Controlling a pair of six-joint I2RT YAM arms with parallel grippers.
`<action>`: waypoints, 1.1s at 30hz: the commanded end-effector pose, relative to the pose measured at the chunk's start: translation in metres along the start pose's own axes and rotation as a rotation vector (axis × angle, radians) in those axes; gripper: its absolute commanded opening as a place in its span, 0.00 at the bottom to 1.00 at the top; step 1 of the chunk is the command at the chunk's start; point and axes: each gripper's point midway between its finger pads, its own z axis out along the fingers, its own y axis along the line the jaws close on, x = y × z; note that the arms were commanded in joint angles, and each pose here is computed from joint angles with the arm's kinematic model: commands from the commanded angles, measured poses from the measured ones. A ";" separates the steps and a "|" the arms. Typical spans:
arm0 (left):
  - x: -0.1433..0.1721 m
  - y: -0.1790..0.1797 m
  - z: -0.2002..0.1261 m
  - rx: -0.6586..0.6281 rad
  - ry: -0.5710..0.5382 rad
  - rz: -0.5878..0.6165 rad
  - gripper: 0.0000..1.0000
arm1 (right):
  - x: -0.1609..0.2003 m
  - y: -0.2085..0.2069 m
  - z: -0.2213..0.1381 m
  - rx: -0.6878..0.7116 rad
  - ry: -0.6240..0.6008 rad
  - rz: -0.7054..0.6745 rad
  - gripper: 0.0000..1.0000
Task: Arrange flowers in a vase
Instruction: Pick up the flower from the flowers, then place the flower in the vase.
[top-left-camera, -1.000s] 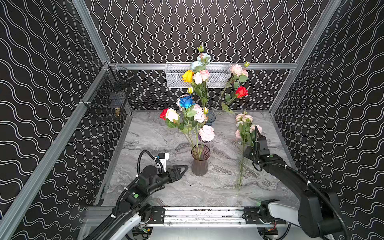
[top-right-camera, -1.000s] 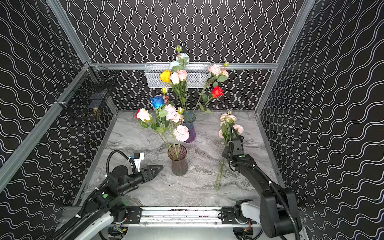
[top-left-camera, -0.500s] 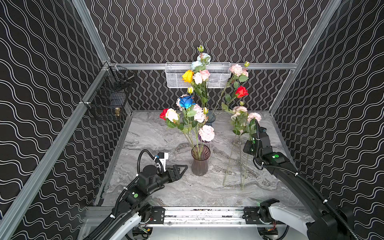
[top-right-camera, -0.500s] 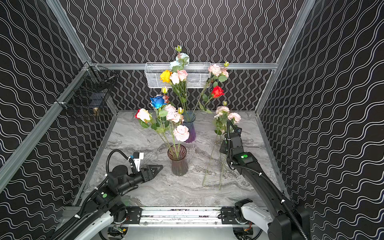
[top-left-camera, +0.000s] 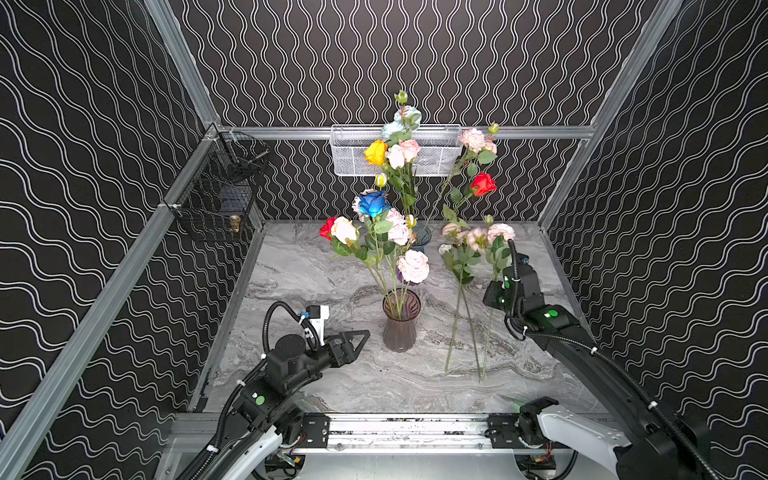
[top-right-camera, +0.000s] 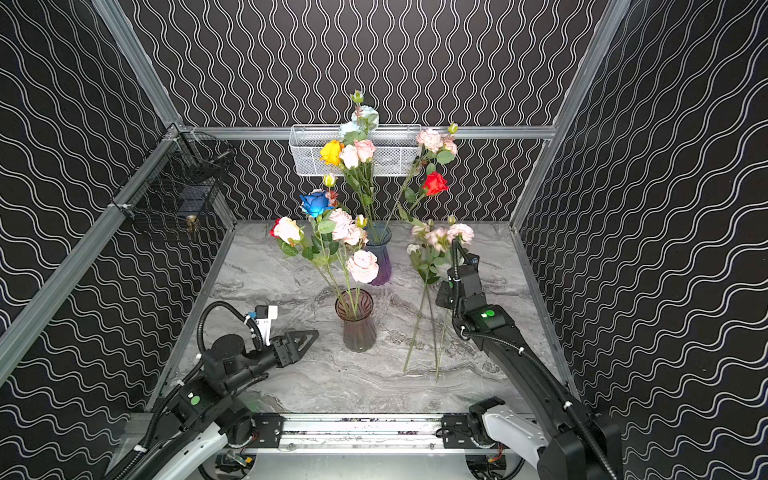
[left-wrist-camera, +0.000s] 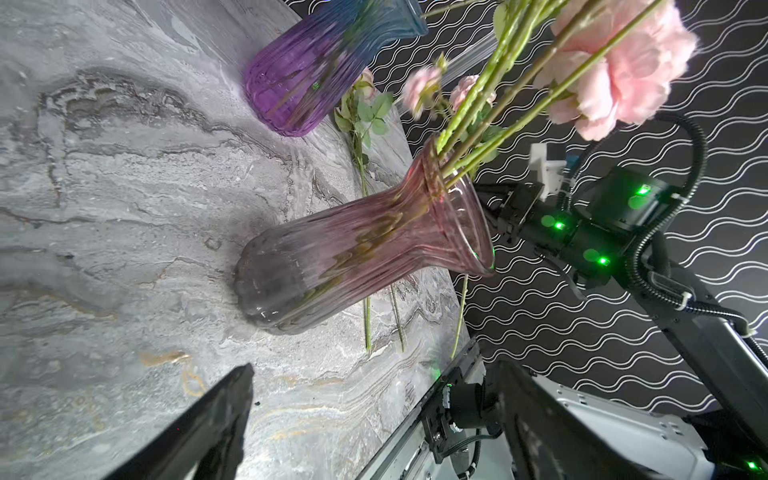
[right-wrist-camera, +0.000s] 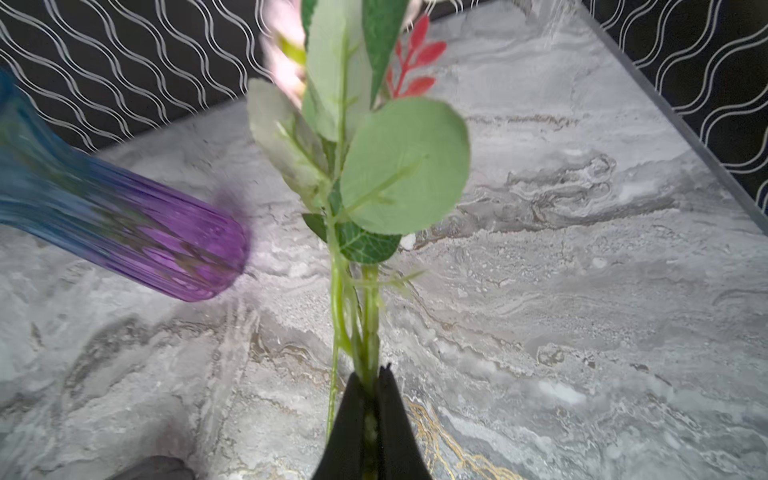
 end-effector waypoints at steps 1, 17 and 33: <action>-0.005 0.001 -0.005 -0.028 -0.022 0.039 0.96 | -0.022 0.015 -0.017 -0.097 -0.081 0.061 0.00; -0.058 0.020 -0.074 -0.270 -0.349 0.048 0.97 | -0.097 0.040 -0.173 -0.631 -0.693 0.178 0.00; -0.085 0.033 -0.113 -0.463 -0.491 0.067 0.97 | -0.153 0.104 -0.240 -0.952 -0.845 0.061 0.00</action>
